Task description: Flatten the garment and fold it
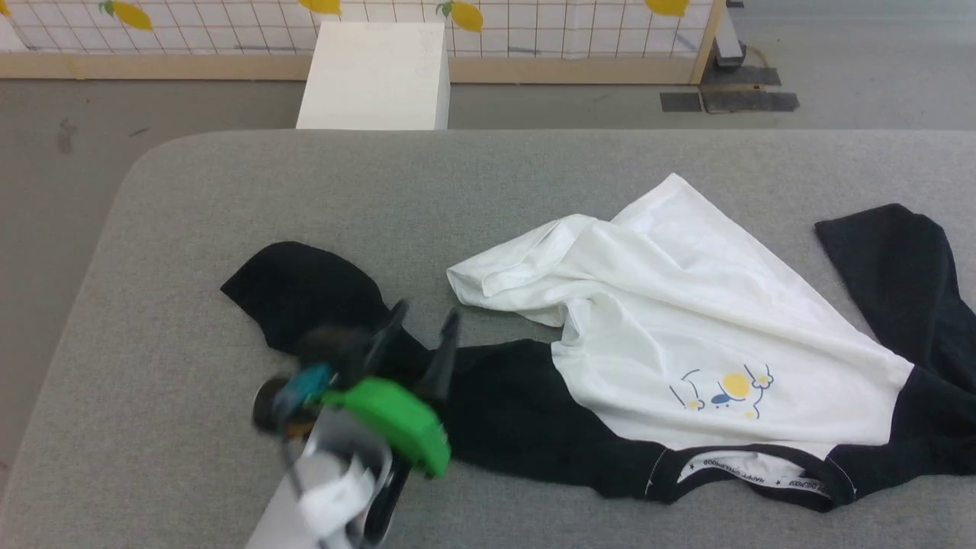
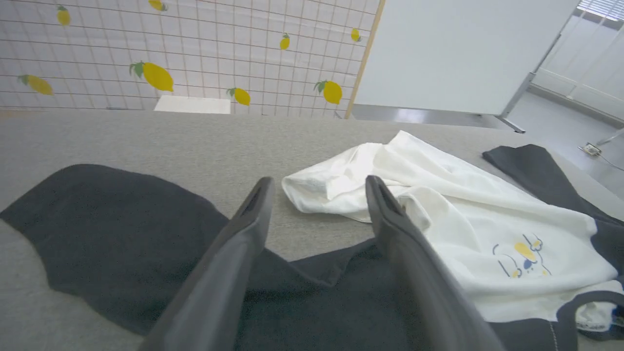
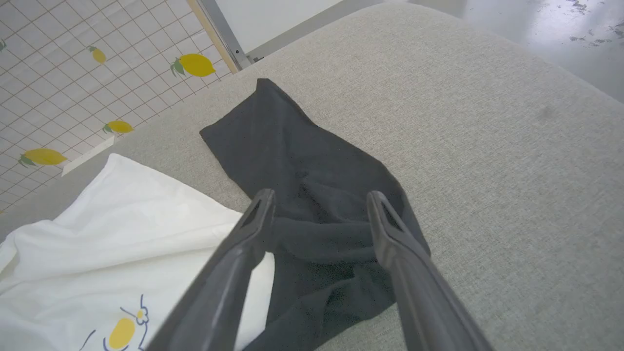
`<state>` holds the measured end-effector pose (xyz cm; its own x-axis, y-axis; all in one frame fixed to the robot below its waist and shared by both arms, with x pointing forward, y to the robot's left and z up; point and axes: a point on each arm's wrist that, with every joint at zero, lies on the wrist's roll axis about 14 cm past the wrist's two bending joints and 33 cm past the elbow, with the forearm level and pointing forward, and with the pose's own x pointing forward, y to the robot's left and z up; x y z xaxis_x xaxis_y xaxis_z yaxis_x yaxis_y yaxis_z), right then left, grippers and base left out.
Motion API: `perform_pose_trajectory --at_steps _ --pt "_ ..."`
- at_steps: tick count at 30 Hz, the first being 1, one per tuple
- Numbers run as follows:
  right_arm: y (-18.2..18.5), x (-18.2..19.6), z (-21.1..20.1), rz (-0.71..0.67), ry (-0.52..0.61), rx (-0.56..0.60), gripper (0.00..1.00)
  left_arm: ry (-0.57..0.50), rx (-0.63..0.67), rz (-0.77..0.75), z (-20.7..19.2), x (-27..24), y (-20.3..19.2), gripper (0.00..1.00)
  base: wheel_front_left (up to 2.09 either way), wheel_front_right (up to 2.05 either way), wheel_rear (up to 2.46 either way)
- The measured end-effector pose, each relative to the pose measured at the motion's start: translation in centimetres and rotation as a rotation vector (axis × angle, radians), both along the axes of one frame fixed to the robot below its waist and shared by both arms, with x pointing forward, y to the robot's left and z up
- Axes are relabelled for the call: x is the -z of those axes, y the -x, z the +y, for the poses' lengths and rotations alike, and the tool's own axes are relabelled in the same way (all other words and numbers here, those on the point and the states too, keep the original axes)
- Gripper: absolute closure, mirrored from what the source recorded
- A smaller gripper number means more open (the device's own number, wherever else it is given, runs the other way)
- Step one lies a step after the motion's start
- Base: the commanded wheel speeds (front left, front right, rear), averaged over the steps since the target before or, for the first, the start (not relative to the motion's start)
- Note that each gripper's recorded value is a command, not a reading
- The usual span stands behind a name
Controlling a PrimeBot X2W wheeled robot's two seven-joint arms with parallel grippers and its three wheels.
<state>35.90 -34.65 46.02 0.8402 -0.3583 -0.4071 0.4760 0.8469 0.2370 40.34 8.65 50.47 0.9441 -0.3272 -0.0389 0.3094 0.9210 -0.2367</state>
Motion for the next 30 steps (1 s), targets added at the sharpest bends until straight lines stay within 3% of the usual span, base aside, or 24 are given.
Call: perform_pose_trajectory --at_steps 7,16,25,26,27,30 --pt "-1.8 0.4 1.1 0.012 -0.016 -0.036 0.00 -0.158 0.186 0.144 -4.4 -0.1 -5.2 0.00 0.00 0.00 0.00" --pt "0.0 3.2 0.1 0.053 -0.017 0.008 0.00 -0.454 0.336 0.501 -6.2 7.3 -7.1 0.00 0.00 0.00 0.00" --pt "1.8 5.3 -1.0 0.105 -0.016 0.057 0.00 -0.498 0.475 0.613 -9.0 11.7 -6.0 0.00 0.00 0.00 0.00" --pt "1.9 5.4 -1.2 0.108 -0.013 0.060 0.00 -0.503 0.484 0.610 -9.2 11.9 -6.1 0.23 0.00 0.00 0.00" --pt "2.1 5.5 -1.2 0.110 -0.012 0.064 0.00 -0.498 0.491 0.604 -9.5 11.9 -6.2 1.00 0.00 0.00 0.00" --pt "2.6 6.0 -1.4 0.127 -0.012 0.071 0.00 -0.478 0.507 0.569 -10.2 11.6 -6.6 1.00 0.00 0.00 0.00"
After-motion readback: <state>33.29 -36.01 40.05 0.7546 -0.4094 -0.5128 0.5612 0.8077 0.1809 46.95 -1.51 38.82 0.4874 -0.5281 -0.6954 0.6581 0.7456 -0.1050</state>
